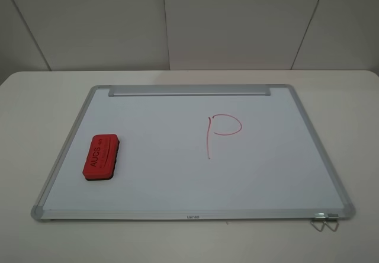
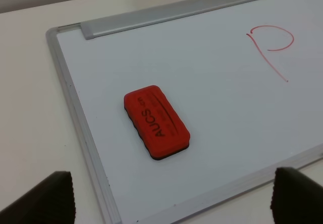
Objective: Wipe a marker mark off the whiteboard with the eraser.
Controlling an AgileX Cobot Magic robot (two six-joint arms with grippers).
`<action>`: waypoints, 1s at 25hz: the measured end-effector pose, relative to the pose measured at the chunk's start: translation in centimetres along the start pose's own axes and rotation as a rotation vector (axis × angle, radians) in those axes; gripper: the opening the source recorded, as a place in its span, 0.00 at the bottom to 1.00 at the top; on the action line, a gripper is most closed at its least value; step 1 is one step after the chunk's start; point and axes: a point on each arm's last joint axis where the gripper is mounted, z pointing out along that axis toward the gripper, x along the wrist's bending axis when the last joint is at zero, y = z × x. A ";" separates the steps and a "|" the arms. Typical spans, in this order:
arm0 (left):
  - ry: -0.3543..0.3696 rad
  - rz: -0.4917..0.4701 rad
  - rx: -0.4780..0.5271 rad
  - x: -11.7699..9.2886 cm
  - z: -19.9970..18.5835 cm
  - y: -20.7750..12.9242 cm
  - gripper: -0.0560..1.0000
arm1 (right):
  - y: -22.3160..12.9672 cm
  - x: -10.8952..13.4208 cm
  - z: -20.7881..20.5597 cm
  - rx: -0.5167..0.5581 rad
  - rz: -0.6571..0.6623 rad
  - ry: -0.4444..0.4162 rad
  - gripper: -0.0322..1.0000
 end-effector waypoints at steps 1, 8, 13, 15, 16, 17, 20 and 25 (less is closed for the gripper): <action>0.003 -0.002 -0.001 0.0 0.0 0.0 0.78 | 0.0 0.0 0.0 0.000 0.000 0.000 0.73; 0.118 -0.068 -0.029 -0.1 -0.3 -0.2 0.79 | 0.0 0.0 0.0 0.000 0.000 0.000 0.73; 0.241 -0.127 -0.036 -0.2 -0.3 -0.2 0.79 | 0.0 0.0 0.0 0.000 0.000 0.000 0.73; 0.283 -0.154 -0.039 -0.3 -0.3 -0.2 0.79 | 0.0 0.0 0.0 0.000 0.000 0.000 0.73; 0.301 -0.163 -0.041 -0.3 -0.3 -0.2 0.79 | 0.0 0.0 0.0 0.000 0.000 0.000 0.73; 0.320 -0.174 -0.042 -0.3 -0.3 -0.2 0.79 | 0.0 0.0 0.0 0.000 0.000 0.000 0.73; 0.361 -0.189 -0.043 -0.3 -0.3 -0.2 0.79 | 0.0 0.0 0.0 0.000 0.000 0.000 0.73; 0.362 -0.196 -0.044 -0.3 -0.3 -0.2 0.79 | 0.0 0.0 0.0 0.000 0.000 0.000 0.73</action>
